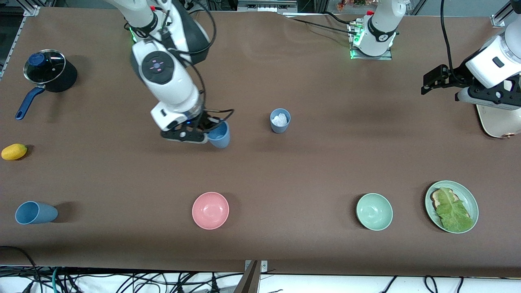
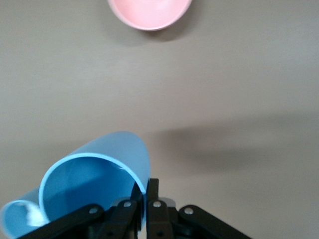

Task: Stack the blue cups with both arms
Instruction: 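Lift and carry the blue cup with the right gripper over the tissue cup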

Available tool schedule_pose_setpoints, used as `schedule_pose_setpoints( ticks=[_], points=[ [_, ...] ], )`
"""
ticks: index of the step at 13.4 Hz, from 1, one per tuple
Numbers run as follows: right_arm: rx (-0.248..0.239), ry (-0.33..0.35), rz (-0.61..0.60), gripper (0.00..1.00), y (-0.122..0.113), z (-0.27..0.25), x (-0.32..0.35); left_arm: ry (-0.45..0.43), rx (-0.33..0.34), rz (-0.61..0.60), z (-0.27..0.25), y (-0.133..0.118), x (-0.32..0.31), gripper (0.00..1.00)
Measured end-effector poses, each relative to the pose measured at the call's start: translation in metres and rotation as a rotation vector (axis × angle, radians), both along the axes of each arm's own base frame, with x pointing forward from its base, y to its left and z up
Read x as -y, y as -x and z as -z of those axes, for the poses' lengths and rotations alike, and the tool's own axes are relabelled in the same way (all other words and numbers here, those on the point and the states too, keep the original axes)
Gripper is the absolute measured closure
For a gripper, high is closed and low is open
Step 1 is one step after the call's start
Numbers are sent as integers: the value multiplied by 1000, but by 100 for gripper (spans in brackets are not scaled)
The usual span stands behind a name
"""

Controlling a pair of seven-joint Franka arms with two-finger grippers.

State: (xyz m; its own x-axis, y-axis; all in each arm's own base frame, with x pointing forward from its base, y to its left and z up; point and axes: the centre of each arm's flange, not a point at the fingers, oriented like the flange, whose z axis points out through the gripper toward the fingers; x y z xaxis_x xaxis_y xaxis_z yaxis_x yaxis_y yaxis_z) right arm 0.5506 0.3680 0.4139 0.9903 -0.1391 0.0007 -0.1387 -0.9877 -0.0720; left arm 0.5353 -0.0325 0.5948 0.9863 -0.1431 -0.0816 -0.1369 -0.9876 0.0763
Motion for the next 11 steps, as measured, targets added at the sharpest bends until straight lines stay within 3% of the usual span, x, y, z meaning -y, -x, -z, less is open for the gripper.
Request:
schedule_pose_setpoints(
  ticks=[5, 11],
  points=[
    [13, -48, 55, 96, 22, 1, -97, 0, 2, -1, 1, -1, 0, 0],
    [-4, -63, 82, 96, 42, 24, -154, 1, 2, -13, 2, -3, -7, 0]
  ],
)
